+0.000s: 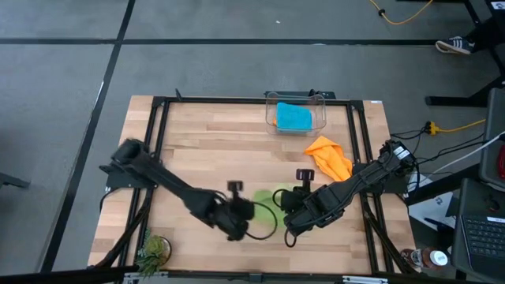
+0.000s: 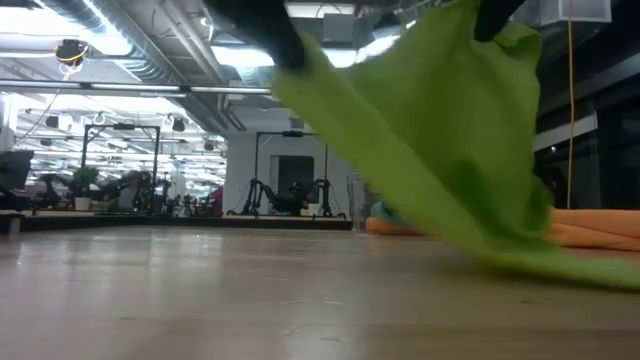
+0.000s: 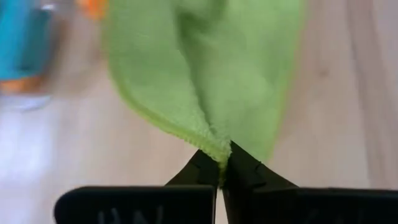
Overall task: Fold microfiber towels
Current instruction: Fold the green microfiber cloth
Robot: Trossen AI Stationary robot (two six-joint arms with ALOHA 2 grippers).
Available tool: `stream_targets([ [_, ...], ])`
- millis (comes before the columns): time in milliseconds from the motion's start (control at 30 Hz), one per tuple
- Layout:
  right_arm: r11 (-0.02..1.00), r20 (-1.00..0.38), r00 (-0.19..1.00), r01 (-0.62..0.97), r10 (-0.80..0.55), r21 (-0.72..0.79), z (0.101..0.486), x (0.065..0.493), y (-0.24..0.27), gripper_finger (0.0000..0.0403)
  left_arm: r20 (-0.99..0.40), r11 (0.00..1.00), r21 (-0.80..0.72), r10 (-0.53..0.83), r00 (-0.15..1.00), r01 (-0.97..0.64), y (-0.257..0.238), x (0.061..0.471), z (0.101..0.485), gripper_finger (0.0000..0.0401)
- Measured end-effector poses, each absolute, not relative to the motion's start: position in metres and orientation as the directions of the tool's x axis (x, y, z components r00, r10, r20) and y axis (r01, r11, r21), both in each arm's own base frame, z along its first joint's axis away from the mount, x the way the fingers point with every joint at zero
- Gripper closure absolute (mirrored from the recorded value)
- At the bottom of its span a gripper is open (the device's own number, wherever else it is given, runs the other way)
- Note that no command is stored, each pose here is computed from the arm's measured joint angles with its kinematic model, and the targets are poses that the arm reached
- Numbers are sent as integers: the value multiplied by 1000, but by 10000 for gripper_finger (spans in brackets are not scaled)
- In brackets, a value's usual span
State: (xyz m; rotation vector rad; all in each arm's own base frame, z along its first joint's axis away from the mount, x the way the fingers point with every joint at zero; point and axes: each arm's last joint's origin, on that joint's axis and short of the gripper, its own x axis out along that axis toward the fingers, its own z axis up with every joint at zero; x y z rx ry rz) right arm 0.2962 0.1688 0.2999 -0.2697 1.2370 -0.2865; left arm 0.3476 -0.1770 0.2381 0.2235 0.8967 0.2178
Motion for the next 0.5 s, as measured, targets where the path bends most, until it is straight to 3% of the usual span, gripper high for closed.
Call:
stream_targets([
  [100,923,-872,318,35,-373,-382,306,296,168,400,-755,941,324,322,572,-102,-168,324,292,401],
  [300,886,-802,419,12,-426,-464,345,297,165,400,-721,941,307,328,610,-143,-152,284,375,401],
  [400,887,-773,476,37,-420,-459,364,299,162,400,-692,946,244,326,645,-216,-145,274,397,401],
  [500,939,-821,475,32,-316,-343,374,301,159,400,-692,954,165,292,660,-249,-146,272,403,401],
])
